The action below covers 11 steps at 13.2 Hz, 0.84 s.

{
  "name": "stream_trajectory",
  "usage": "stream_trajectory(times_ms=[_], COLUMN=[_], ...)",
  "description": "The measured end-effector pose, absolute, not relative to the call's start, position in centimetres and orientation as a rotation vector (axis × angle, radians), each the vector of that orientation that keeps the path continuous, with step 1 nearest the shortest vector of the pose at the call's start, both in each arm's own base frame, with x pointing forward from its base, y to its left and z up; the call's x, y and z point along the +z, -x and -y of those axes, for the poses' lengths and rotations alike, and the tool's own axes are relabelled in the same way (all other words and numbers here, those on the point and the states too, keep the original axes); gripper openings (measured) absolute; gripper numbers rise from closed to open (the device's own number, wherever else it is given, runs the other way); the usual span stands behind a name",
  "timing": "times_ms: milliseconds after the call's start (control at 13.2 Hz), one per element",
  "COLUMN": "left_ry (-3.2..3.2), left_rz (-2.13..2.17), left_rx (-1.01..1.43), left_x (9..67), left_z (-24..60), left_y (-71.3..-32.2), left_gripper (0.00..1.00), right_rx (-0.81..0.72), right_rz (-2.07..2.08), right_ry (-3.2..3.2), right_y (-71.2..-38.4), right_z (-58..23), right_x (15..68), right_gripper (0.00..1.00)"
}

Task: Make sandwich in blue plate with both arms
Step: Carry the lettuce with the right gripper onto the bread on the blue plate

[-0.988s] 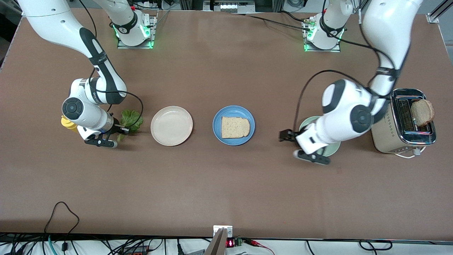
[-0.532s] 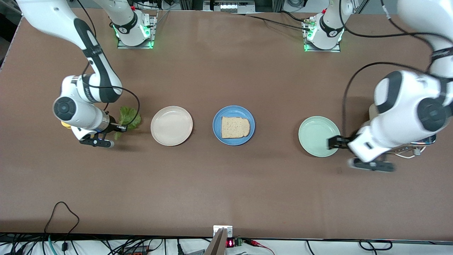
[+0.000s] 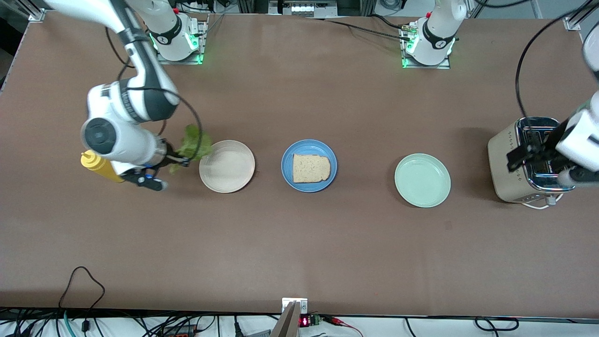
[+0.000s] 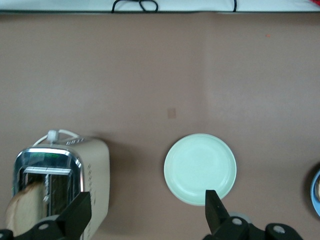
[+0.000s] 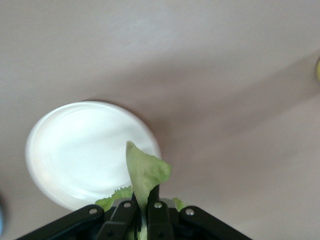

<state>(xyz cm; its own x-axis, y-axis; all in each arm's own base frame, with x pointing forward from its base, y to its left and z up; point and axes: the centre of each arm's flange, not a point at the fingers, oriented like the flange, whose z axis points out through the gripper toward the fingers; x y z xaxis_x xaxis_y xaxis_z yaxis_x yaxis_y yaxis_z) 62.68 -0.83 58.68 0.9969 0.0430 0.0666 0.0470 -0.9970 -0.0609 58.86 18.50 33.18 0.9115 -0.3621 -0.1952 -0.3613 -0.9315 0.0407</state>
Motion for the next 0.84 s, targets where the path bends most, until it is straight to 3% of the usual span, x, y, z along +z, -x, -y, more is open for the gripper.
stream_trajectory(times_ms=[456, 836], left_ry=[3.086, 3.072], left_rz=[0.070, 0.060], left_rx=[-0.024, 0.004], left_x=[57.5, 57.5], left_z=[1.4, 2.0], left_y=[-57.6, -53.4], left_gripper=[1.00, 1.00], right_rx=[-0.384, -0.314], right_rz=[1.096, 1.426], right_ry=[-3.025, -2.940], right_y=[-57.4, -56.2], right_z=[-31.5, -38.6], right_x=[34.3, 29.5], right_gripper=[0.06, 0.06])
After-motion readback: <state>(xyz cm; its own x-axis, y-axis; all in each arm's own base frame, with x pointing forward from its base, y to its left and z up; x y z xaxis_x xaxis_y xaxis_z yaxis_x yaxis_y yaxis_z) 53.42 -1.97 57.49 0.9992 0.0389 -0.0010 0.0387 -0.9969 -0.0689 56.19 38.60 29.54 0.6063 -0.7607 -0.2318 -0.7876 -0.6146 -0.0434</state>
